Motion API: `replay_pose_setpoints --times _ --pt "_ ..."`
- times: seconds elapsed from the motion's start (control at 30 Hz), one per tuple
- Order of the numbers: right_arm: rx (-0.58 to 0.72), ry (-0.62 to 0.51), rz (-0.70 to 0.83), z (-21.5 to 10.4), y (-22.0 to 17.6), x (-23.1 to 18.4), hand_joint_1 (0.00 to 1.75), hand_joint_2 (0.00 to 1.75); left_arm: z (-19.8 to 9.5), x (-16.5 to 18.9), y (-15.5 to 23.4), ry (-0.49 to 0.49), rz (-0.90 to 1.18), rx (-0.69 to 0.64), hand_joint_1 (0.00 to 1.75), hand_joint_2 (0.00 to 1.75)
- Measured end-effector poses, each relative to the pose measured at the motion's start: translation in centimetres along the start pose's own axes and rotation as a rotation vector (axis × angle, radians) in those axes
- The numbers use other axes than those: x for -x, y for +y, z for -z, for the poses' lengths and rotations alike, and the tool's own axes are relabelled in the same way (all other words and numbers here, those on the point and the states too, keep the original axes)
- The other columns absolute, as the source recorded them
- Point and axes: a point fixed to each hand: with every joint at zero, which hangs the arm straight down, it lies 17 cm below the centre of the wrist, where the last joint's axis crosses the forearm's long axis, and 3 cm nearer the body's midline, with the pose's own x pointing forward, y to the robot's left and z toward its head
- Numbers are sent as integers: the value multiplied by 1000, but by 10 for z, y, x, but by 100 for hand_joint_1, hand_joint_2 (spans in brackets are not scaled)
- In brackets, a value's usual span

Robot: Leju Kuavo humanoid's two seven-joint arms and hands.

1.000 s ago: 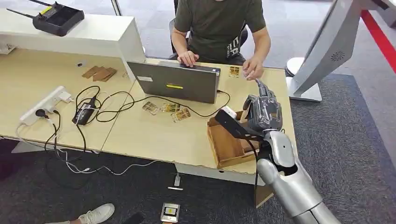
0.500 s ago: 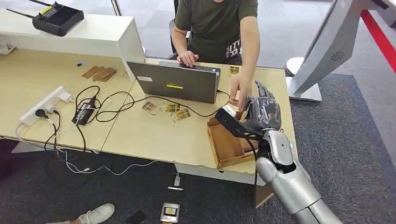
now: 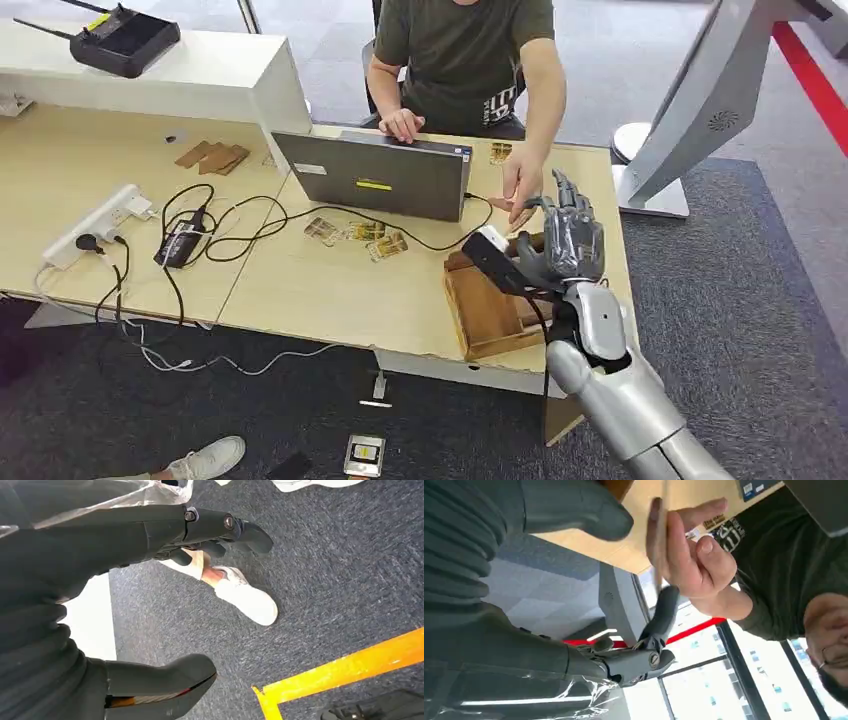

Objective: Pass the card to the sensor for recognition and then transmit it.

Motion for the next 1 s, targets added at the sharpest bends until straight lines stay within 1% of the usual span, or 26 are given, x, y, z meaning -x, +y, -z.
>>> replay_pose_setpoints --times 0.07,0.1,0.17,0.23,0.3,0.4,0.47,0.5,0.53,0.6,0.67,0.7,0.73,0.8,0.87,0.93,0.97,1.0 --pt "46 18 126 -1 -8 4 0 175 0 1 1 1 -3 -6 0 175" --pt "74 45 212 -1 -13 12 0 175 0 2 0 2 -5 -7 0 175" --pt "108 88 331 -3 -17 28 0 175 0 5 0 7 -7 -12 0 175" --pt "155 154 449 -8 -21 54 0 175 1 8 -1 12 -12 -16 0 175" --pt "206 191 484 -16 -26 81 0 175 1 13 -2 16 -18 -22 0 175" --pt "235 259 517 -32 -23 124 0 175 1 21 -4 24 -33 -25 0 175" --pt "236 334 582 -51 -12 158 0 175 2 27 -4 26 -49 -29 0 175" --pt "231 396 628 -64 -2 182 0 175 2 30 -5 29 -60 -30 0 175" --pt "222 462 661 -79 10 206 0 175 2 35 -5 33 -68 -31 0 175" --pt "202 563 684 -105 29 241 0 175 2 43 -6 43 -88 -37 0 175" --pt "153 677 718 -136 60 278 0 175 3 46 -3 42 -113 -47 0 175" --pt "110 736 748 -154 79 291 0 175 3 47 -2 40 -120 -50 0 175" --pt "40 818 782 -179 107 306 0 175 3 51 -3 45 -126 -52 0 175" --pt "-79 905 815 -222 148 316 0 175 4 56 -2 46 -142 -52 0 175" --pt "-199 1001 864 -273 188 321 0 175 4 59 -1 40 -160 -52 0 175" --pt "-321 1199 1029 -344 232 315 0 175 5 62 2 34 -181 -54 0 175" --pt "-344 1294 1075 -378 246 312 0 175 5 64 3 32 -187 -54 0 175" --pt "-374 1392 1084 -411 258 309 0 175 5 67 3 31 -192 -55 0 175"
